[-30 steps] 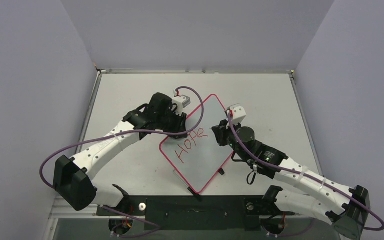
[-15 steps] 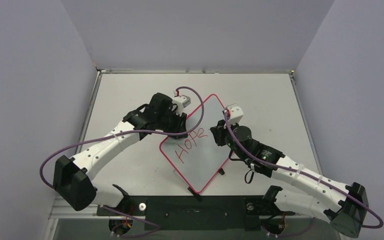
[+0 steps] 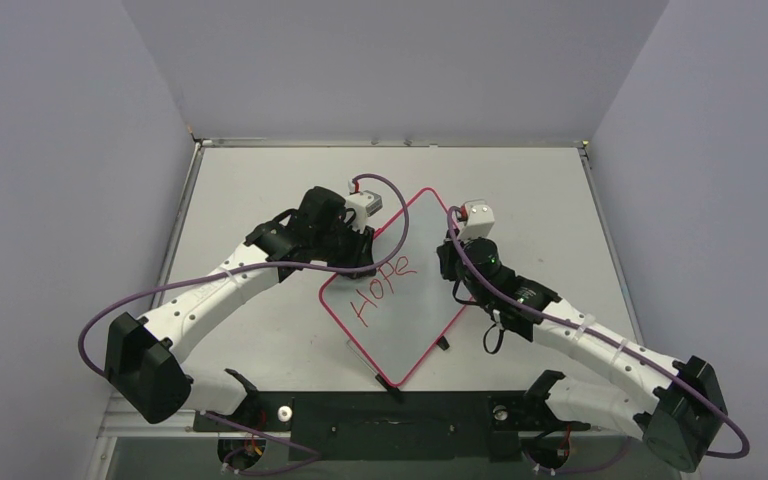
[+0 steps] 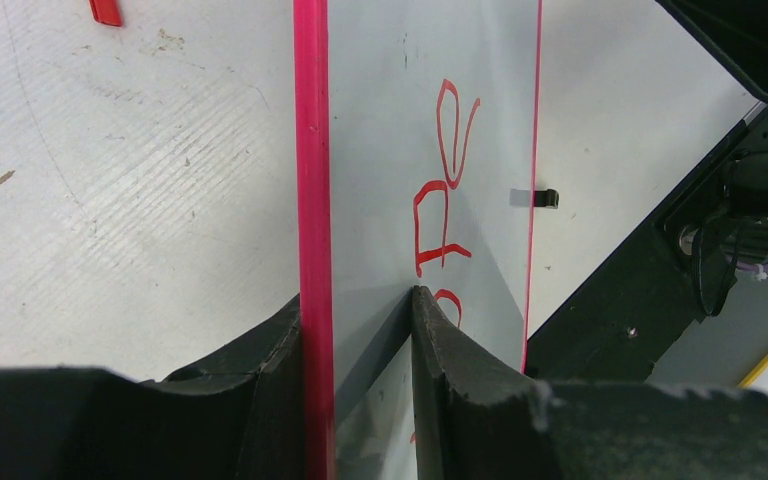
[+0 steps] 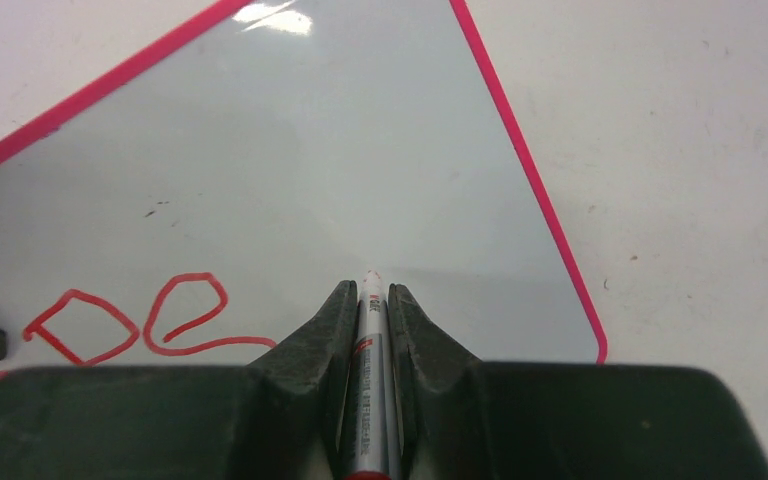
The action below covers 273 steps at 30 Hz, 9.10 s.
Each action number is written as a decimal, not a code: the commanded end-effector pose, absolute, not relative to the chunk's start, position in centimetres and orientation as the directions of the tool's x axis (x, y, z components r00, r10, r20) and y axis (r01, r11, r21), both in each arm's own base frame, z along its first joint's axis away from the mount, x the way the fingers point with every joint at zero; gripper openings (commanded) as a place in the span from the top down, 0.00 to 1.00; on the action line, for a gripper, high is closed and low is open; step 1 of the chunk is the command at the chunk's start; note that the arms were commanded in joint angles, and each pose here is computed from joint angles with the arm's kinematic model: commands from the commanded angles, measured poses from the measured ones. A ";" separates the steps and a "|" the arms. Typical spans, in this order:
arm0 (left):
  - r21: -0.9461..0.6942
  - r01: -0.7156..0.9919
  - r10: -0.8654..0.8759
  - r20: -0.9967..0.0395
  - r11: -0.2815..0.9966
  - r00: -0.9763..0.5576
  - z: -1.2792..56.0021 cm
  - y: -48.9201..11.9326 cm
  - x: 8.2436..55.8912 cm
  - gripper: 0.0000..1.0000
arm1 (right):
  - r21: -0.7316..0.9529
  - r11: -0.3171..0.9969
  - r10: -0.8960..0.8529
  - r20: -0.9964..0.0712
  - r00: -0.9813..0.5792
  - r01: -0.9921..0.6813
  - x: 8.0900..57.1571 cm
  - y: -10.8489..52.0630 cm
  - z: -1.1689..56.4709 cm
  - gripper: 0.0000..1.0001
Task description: Write a sentence on the whiteboard
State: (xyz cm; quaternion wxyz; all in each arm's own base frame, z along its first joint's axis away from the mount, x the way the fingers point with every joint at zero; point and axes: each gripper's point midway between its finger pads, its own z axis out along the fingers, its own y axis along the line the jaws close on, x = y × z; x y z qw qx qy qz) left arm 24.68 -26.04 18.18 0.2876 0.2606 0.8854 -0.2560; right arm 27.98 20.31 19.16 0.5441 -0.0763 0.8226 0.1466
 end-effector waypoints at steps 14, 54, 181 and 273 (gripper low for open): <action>-0.042 0.627 0.479 -0.607 0.778 -0.634 15.4 -21.8 25.8 1.00 | 0.249 0.926 0.132 -0.917 -0.376 -0.282 30.4 20.2 20.8 1.00; -0.035 0.625 0.481 -0.607 0.780 -0.633 15.3 -21.7 25.8 1.00 | 0.340 0.842 0.197 -0.917 -0.347 -0.419 29.6 23.0 24.1 1.00; 0.003 0.615 0.505 -0.573 0.788 -0.645 14.1 -21.5 25.9 1.00 | 0.113 0.625 -0.205 -0.931 -0.302 -0.772 10.1 31.1 15.0 1.00; 0.003 0.617 0.508 -0.571 0.787 -0.645 14.0 -21.6 25.8 1.00 | 0.111 0.699 -0.214 -0.910 -0.355 -0.706 13.1 31.6 13.8 1.00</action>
